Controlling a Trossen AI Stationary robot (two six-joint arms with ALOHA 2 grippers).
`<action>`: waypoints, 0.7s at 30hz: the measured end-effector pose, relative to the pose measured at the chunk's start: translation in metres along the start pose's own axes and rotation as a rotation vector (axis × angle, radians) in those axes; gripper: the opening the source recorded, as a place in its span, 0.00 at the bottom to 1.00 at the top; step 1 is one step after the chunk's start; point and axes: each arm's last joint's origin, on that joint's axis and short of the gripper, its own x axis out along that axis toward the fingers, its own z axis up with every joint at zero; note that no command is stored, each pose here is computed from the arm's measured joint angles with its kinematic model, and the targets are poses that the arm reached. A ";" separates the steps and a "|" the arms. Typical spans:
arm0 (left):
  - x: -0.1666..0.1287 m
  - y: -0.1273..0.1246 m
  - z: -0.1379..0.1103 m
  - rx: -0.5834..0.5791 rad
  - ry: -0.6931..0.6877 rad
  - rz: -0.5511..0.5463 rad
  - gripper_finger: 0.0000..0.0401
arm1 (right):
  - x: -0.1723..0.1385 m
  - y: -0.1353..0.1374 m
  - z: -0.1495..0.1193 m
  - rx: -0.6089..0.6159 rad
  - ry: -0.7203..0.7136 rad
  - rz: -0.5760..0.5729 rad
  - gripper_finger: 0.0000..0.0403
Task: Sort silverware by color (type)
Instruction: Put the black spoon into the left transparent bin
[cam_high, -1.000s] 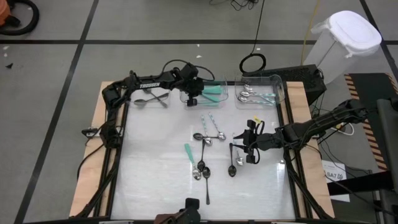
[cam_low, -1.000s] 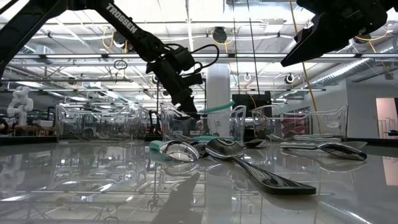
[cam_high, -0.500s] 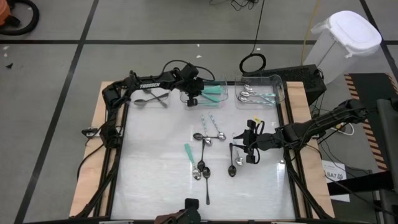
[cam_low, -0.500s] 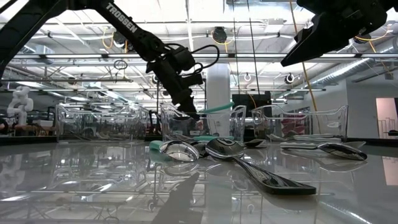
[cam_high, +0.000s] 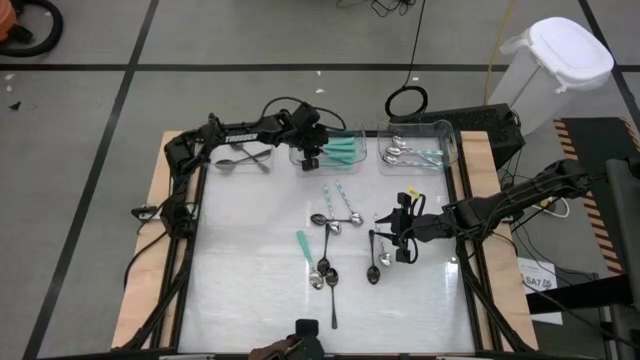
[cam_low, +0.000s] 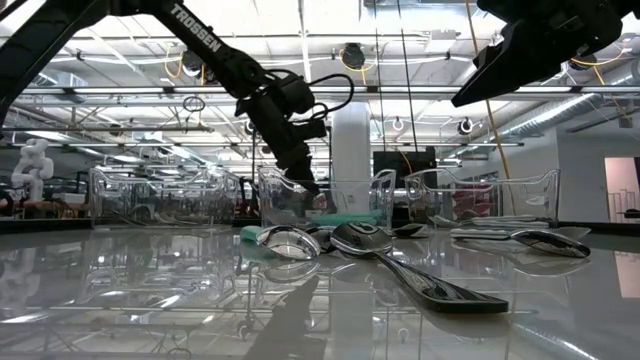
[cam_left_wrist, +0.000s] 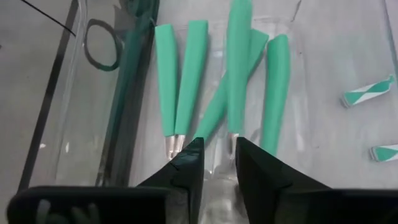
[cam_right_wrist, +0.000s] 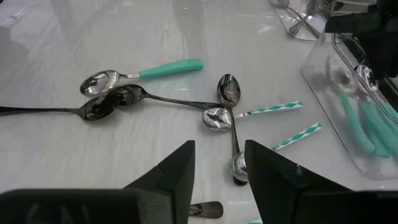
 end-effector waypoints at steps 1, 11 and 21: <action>0.000 0.000 0.000 0.000 0.000 -0.001 0.24 | 0.000 0.000 0.000 0.000 0.000 0.000 0.34; -0.002 -0.014 0.009 -0.029 0.073 0.137 0.25 | 0.000 0.000 0.000 0.000 0.000 0.000 0.34; -0.034 -0.085 0.047 0.067 0.082 0.155 0.25 | 0.000 0.000 -0.001 -0.002 0.006 -0.001 0.34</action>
